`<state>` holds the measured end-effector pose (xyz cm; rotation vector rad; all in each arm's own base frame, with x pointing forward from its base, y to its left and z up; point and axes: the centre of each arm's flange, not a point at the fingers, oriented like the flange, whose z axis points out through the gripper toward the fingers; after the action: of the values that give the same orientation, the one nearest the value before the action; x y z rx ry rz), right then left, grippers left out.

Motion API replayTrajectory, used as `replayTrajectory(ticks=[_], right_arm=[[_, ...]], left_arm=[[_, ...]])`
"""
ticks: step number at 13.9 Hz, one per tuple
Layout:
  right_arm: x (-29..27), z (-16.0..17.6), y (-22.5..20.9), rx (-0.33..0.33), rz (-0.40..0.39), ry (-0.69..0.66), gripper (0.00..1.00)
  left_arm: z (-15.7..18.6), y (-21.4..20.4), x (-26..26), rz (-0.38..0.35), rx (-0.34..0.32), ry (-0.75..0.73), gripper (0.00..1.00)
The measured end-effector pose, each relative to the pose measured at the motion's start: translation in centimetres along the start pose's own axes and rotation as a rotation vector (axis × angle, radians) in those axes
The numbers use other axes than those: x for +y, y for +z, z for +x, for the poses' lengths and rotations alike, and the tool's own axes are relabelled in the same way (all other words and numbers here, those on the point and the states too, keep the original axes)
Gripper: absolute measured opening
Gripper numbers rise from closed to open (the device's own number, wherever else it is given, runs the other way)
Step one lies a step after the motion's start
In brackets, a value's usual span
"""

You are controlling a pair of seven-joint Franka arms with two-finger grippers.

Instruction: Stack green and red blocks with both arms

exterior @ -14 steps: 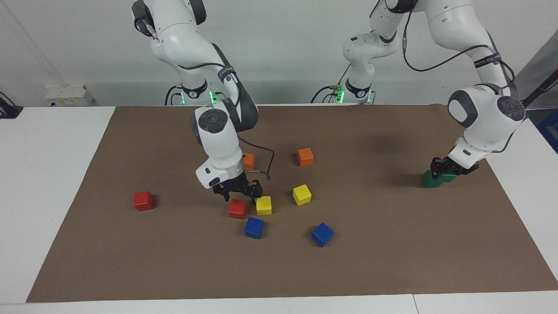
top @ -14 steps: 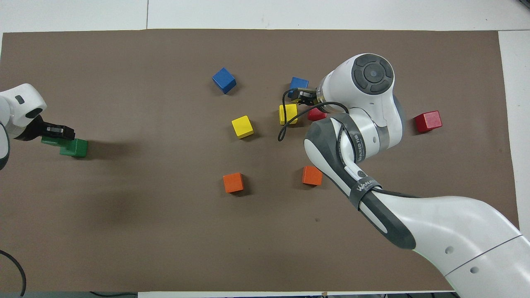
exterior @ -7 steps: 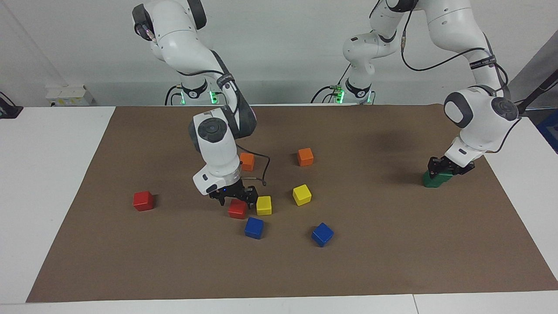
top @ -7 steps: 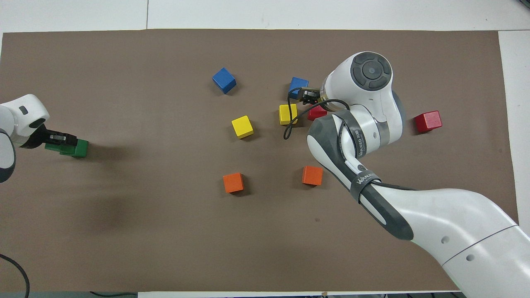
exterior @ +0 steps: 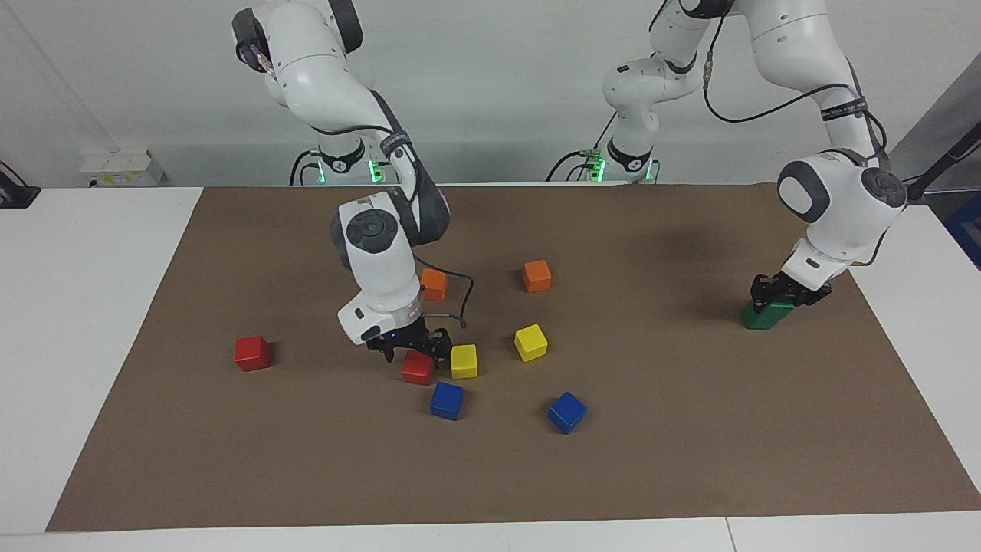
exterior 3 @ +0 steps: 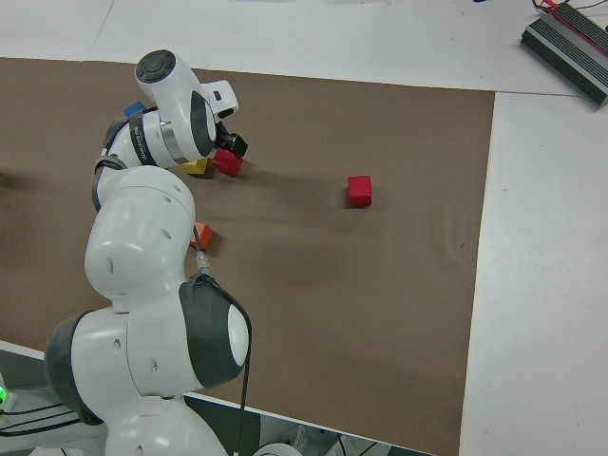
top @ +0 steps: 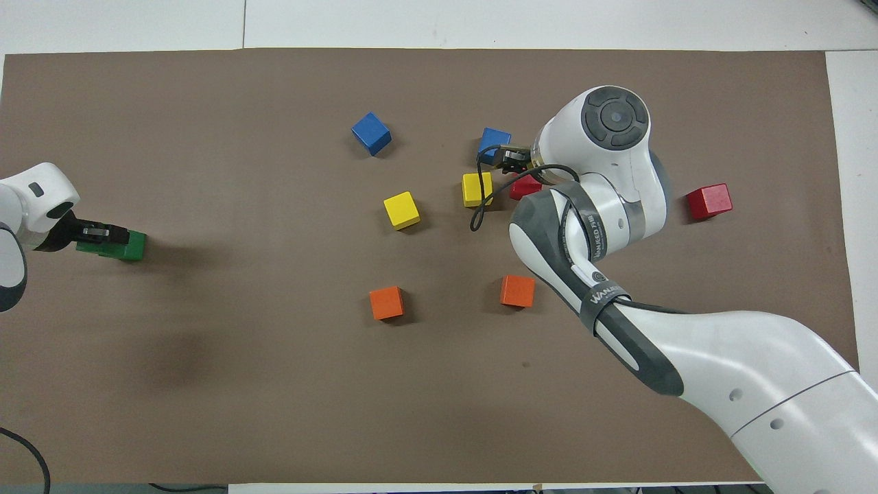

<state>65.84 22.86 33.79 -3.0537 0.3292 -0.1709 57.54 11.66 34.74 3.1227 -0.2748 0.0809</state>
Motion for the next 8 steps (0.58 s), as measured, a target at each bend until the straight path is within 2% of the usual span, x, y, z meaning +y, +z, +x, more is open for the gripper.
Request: replayTrajectory(ticks=[4, 5, 6, 8], right_arm=[[0.0, -0.1, 1.1, -0.004, 0.0, 0.0, 1.0], [0.0, -0.1, 1.2, -0.003, 0.002, 0.0, 1.0], [0.0, -0.1, 1.4, -0.002, 0.003, 0.0, 1.0], [0.2, -0.2, 1.8, 0.0, 0.004, 0.002, 1.0]], left_arm=[[-0.3, 0.0, 0.1, 0.006, 0.015, 0.044, 0.55], [-0.4, 0.1, 0.1, 0.005, 0.012, 0.054, 0.6], [-0.6, 0.4, 0.1, 0.002, 0.005, 0.059, 0.7], [-0.9, 0.9, 0.1, -0.001, -0.003, 0.061, 0.96]])
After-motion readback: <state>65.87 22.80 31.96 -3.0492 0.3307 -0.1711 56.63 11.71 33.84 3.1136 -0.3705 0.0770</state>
